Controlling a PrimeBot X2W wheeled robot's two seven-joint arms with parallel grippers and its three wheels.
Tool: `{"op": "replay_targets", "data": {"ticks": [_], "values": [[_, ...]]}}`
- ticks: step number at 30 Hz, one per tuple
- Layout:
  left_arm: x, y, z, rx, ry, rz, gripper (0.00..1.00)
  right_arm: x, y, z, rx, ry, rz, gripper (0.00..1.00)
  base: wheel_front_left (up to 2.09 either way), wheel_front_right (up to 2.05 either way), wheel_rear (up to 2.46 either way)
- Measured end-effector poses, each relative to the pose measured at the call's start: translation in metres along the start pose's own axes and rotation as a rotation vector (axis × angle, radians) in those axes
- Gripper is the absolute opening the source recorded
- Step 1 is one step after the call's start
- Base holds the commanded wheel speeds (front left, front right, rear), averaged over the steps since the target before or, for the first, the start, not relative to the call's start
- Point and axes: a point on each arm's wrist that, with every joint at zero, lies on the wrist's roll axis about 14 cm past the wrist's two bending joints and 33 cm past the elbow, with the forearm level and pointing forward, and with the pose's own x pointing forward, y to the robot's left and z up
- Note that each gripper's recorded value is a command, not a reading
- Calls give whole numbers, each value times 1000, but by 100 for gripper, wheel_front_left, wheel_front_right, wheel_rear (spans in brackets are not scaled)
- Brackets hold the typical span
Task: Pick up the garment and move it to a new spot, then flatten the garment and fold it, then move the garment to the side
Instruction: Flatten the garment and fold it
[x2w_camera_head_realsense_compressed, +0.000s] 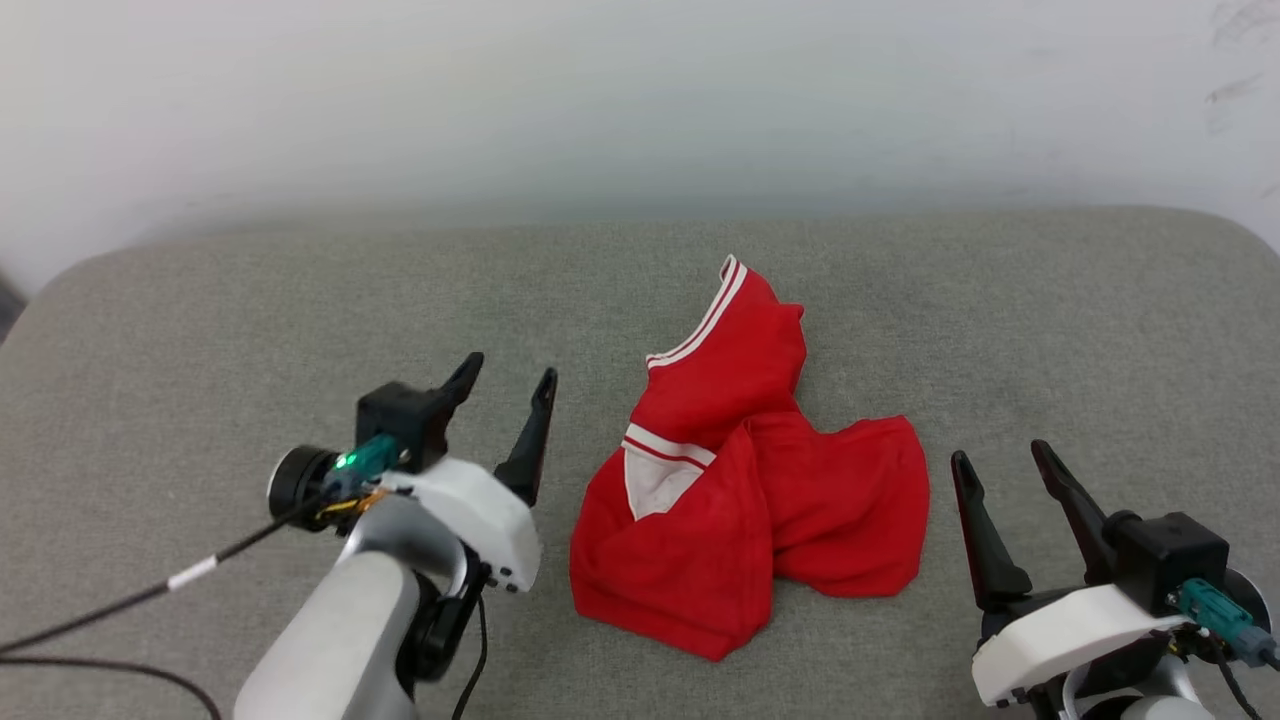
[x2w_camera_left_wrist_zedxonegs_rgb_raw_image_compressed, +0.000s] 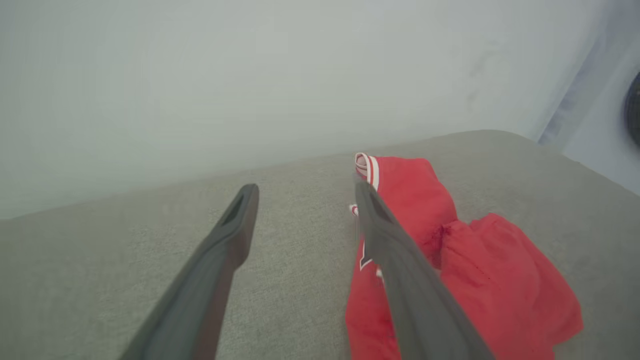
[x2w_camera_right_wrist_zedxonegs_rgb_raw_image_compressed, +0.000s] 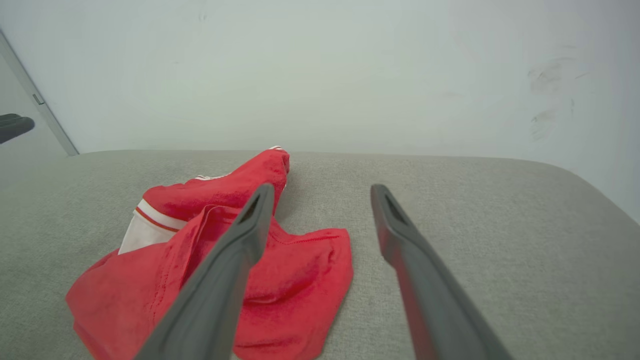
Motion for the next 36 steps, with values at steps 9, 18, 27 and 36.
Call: {"op": "replay_targets", "data": {"ticks": [9, 18, 27, 36], "values": [[23, -48, -90, -7, 542, -276, 100, -3, -17, -21, 33, 44, -56, 100, 0, 0, 0], [11, -70, -132, 8, 787, -398, 45, -3, -30, -38, 52, 76, -96, 100, 0, 0, 0], [26, -52, -104, 49, 694, -371, 0, 2, -28, -41, 59, 73, -88, 100, 0, 0, 0], [32, 17, -46, 76, 536, -172, 0, 11, -15, -37, 59, 62, -44, 100, 0, 0, 0]]}}
